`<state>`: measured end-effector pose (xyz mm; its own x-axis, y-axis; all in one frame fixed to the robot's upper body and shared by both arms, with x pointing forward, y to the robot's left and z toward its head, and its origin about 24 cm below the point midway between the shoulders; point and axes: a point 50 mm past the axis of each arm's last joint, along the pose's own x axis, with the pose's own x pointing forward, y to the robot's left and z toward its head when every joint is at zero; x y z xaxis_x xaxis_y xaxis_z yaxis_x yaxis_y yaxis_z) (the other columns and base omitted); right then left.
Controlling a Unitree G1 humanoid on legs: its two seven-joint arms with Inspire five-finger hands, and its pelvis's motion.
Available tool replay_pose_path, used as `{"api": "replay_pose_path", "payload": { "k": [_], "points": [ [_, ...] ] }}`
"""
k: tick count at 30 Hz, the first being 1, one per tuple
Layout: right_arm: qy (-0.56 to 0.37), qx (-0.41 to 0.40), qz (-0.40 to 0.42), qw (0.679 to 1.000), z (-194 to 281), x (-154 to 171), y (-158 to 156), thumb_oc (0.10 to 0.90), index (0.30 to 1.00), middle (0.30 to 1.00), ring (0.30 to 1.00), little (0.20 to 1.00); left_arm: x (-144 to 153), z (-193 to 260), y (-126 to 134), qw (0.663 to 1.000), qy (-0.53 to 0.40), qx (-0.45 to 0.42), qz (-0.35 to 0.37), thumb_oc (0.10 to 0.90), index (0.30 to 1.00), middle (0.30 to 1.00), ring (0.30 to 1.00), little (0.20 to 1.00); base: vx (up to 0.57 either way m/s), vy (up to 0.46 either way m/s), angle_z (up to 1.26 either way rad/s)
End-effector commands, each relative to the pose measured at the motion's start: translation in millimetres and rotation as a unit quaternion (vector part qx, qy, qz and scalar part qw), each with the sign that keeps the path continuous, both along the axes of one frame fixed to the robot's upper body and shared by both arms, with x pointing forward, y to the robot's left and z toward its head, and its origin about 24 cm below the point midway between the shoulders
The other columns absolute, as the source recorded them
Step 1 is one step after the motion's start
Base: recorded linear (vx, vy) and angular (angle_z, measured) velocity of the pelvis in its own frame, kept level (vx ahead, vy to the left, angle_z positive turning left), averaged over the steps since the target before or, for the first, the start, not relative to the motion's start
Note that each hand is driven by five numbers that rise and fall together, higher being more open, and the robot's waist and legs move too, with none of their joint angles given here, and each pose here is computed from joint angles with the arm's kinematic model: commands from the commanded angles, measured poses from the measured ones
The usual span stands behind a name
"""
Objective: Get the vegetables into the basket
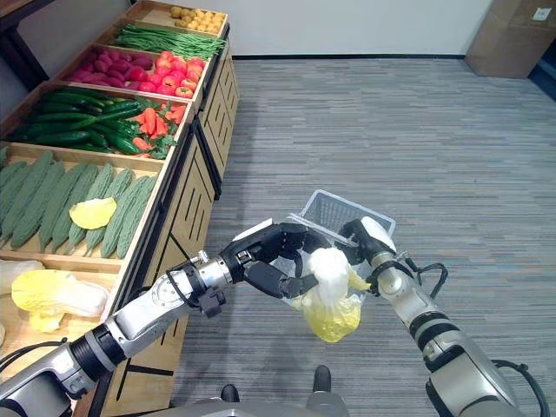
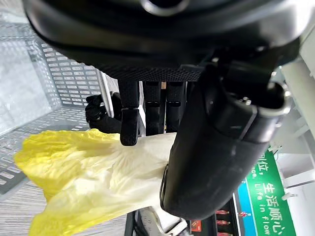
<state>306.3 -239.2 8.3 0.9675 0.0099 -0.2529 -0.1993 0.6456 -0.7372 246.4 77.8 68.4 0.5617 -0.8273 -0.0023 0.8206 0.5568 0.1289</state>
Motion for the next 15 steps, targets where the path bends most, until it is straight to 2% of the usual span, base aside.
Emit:
{"api": "replay_pose_path", "payload": {
  "k": [1, 15],
  "points": [
    [-0.222, 0.077, 0.053, 0.970, 112.1, 54.0, 36.8, 0.400, 0.300, 0.300, 0.300, 0.300, 5.4, 21.1, -20.7, 0.996, -0.076, -0.036, -0.012, 0.400, 0.300, 0.300, 0.300, 0.300, 0.00, 0.000, 0.00],
    [-0.225, 0.122, 0.102, 0.961, 111.3, 41.6, 61.1, 0.400, 0.300, 0.300, 0.300, 0.300, 25.2, -41.4, -13.6, 0.992, -0.015, 0.057, 0.115, 0.400, 0.300, 0.300, 0.300, 0.300, 0.00, 0.000, 0.00]
  ]
}}
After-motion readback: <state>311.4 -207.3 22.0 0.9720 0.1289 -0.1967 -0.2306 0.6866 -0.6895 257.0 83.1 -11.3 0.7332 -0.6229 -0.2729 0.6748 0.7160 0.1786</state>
